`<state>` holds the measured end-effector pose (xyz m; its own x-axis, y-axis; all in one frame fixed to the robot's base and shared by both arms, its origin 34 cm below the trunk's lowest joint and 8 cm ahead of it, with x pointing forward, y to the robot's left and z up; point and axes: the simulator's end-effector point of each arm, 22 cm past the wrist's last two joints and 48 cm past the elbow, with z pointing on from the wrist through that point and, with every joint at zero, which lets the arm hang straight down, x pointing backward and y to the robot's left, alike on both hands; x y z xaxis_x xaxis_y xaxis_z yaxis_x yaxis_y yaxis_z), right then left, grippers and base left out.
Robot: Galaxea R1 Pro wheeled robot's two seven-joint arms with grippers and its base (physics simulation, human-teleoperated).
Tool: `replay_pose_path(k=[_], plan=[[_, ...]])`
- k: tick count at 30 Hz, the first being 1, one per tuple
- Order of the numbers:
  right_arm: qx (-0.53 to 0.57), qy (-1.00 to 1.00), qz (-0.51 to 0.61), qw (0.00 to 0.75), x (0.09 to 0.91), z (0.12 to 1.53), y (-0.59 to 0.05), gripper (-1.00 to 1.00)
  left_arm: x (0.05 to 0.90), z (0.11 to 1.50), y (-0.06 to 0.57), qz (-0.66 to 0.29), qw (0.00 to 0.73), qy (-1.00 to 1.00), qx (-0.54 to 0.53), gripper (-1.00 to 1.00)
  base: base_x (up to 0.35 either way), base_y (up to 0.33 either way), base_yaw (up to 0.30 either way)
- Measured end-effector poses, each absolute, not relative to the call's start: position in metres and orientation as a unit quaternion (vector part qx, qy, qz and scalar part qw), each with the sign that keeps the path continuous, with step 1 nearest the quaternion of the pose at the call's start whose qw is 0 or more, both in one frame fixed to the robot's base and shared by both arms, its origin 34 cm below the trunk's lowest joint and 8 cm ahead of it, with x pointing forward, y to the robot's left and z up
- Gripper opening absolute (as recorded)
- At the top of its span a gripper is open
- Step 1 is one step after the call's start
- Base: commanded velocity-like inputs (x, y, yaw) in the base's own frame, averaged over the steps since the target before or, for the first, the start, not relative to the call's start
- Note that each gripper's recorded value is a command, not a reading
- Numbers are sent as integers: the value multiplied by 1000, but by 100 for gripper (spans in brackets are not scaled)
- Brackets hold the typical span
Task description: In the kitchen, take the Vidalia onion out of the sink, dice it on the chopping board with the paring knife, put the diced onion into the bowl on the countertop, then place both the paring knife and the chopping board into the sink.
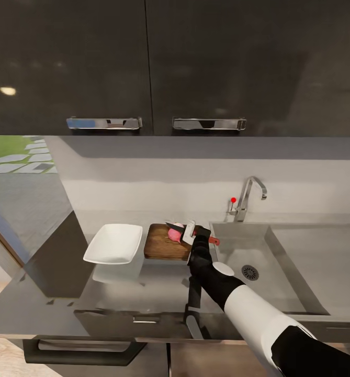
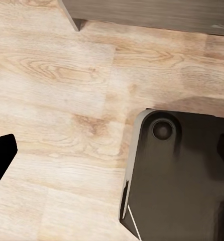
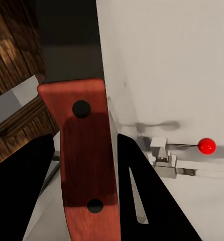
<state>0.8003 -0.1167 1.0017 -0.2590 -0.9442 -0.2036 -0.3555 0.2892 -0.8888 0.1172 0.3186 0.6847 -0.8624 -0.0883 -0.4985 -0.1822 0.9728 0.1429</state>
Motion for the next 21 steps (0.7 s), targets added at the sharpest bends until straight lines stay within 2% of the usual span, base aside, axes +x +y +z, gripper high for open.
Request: replay_pose_path(k=[21], plan=[[-465, 700, -373, 393, 800, 1000, -117, -100, 116, 685, 319, 93, 252, 961, -70, 100, 0, 0, 0]])
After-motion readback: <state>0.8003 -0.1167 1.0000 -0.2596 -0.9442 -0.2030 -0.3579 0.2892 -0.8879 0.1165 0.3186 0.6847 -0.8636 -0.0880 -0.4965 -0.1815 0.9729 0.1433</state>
